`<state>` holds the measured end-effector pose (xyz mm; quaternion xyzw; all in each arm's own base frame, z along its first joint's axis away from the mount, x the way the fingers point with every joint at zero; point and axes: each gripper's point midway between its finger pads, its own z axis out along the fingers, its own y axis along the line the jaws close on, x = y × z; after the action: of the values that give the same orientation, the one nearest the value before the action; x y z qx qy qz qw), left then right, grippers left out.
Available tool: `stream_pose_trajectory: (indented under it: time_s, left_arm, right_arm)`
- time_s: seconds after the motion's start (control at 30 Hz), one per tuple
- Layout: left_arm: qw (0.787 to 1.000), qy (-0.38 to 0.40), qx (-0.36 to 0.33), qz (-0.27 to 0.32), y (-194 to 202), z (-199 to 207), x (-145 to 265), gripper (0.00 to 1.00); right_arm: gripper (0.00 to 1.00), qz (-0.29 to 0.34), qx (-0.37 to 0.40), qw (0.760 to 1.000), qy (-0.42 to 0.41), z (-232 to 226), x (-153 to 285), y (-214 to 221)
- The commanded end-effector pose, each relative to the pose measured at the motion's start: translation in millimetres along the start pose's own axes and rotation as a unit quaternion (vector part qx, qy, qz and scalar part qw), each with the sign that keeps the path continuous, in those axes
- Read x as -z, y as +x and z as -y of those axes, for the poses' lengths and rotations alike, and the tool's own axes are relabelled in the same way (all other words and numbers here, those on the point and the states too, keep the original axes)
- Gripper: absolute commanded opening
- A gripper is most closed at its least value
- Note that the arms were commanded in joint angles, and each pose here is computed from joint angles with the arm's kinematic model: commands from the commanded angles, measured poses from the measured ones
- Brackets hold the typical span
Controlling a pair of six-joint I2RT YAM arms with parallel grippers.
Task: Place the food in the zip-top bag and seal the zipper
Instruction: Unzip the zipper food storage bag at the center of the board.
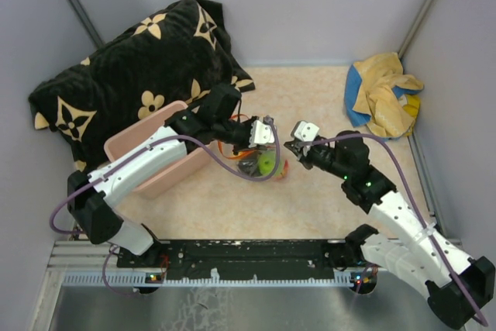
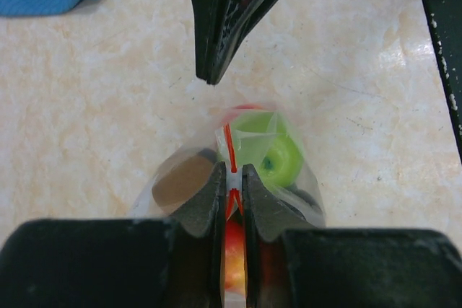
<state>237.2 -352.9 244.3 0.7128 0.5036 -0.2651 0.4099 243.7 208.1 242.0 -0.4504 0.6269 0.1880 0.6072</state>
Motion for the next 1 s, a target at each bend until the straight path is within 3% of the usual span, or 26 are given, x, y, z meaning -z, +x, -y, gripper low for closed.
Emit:
stream_pose_trajectory:
  time_s: [0.0,0.1,0.17,0.23,0.47,0.67,0.73,0.87,0.97]
  left_arm:
    - [0.999,-0.032,-0.009,-0.016,-7,-8,18,0.07]
    - [1.0,-0.014,-0.013,0.01,-20,-4,17,0.07]
    - [0.999,-0.006,-0.016,0.028,-27,-2,16,0.07]
    - [0.999,-0.001,-0.017,0.036,-29,-1,15,0.07]
    - [0.999,0.008,-0.021,0.045,-33,2,13,0.07]
    - [0.998,0.012,-0.023,0.055,-37,2,12,0.07]
    - [0.998,0.011,-0.023,0.054,-36,1,12,0.07]
    - [0.999,0.003,-0.022,0.046,-34,-1,14,0.06]
    - [0.999,-0.009,-0.022,0.035,-31,-5,16,0.05]
  right_arm:
    - [0.0,0.028,0.028,0.999,0.021,16,10,-33]
    - [0.03,0.056,0.038,0.997,-0.033,-2,8,-42]
    - [0.23,0.069,0.043,0.995,-0.054,-9,6,-45]
    - [0.37,0.069,0.047,0.994,-0.068,-12,1,-45]
    - [0.43,0.077,0.064,0.991,-0.086,-9,-17,-48]
    - [0.36,0.077,0.067,0.989,-0.105,-10,-30,-48]
    - [0.27,0.074,0.065,0.99,-0.105,-9,-31,-47]
    - [0.0,0.048,0.066,0.993,-0.086,-3,-29,-38]
    - [0.0,0.025,0.073,0.995,-0.056,8,-21,-33]
